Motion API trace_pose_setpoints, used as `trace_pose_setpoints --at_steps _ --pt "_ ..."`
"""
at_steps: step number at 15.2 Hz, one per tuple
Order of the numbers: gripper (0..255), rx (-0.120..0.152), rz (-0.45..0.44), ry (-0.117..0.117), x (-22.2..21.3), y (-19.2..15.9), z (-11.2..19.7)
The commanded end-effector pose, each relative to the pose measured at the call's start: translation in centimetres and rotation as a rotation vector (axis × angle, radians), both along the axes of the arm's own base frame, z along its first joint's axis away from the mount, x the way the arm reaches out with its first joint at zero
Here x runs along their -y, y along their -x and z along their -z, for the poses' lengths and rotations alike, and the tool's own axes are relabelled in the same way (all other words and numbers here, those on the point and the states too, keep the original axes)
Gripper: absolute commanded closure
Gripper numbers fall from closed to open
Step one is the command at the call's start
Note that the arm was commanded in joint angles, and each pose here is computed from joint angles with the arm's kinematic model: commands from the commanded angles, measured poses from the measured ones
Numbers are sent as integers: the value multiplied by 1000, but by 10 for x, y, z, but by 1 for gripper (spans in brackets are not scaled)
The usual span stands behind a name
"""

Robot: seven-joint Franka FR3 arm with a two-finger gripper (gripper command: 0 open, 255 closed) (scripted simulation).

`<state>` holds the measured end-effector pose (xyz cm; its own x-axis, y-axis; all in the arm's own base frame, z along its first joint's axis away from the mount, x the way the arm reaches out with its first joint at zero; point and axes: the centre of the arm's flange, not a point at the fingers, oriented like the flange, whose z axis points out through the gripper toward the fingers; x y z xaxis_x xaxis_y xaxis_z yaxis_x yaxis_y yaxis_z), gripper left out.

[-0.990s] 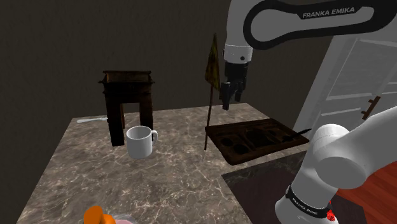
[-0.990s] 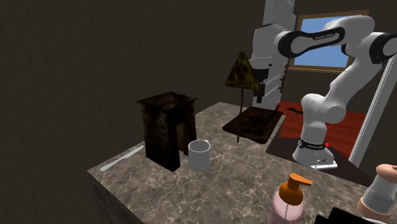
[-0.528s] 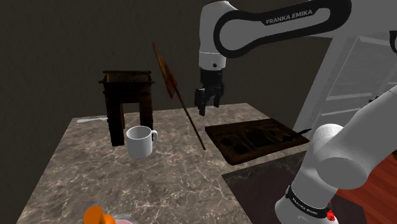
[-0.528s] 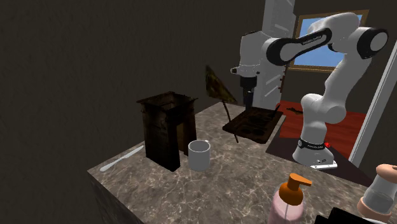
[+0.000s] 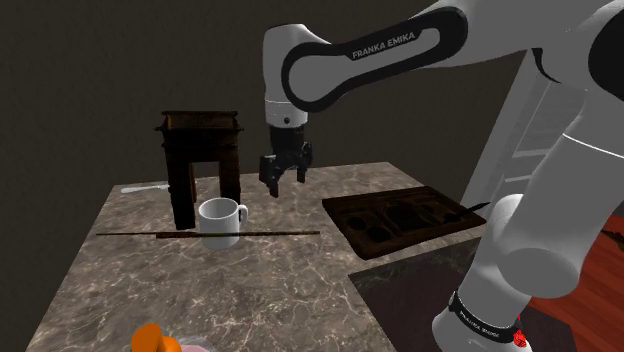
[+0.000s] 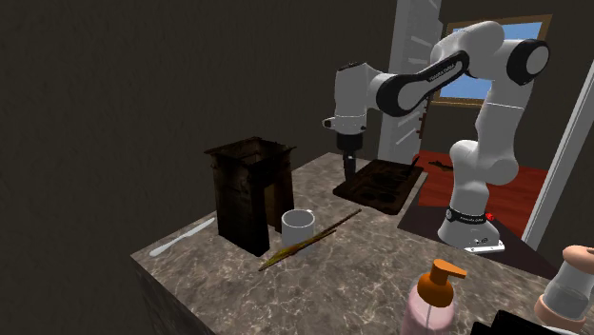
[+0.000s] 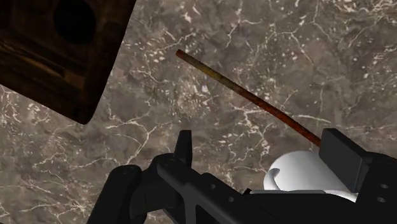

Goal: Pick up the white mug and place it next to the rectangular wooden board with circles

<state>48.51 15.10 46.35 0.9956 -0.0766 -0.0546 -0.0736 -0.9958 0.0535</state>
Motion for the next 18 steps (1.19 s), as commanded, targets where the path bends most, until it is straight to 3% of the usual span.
trace_pose_setpoints --at_steps 1,15,18 --pt "0 0 2 -6 -18 -22 10" --pt "0 -4 10 -38 -126 -153 75" --pt "0 -4 10 -39 -132 -159 89"
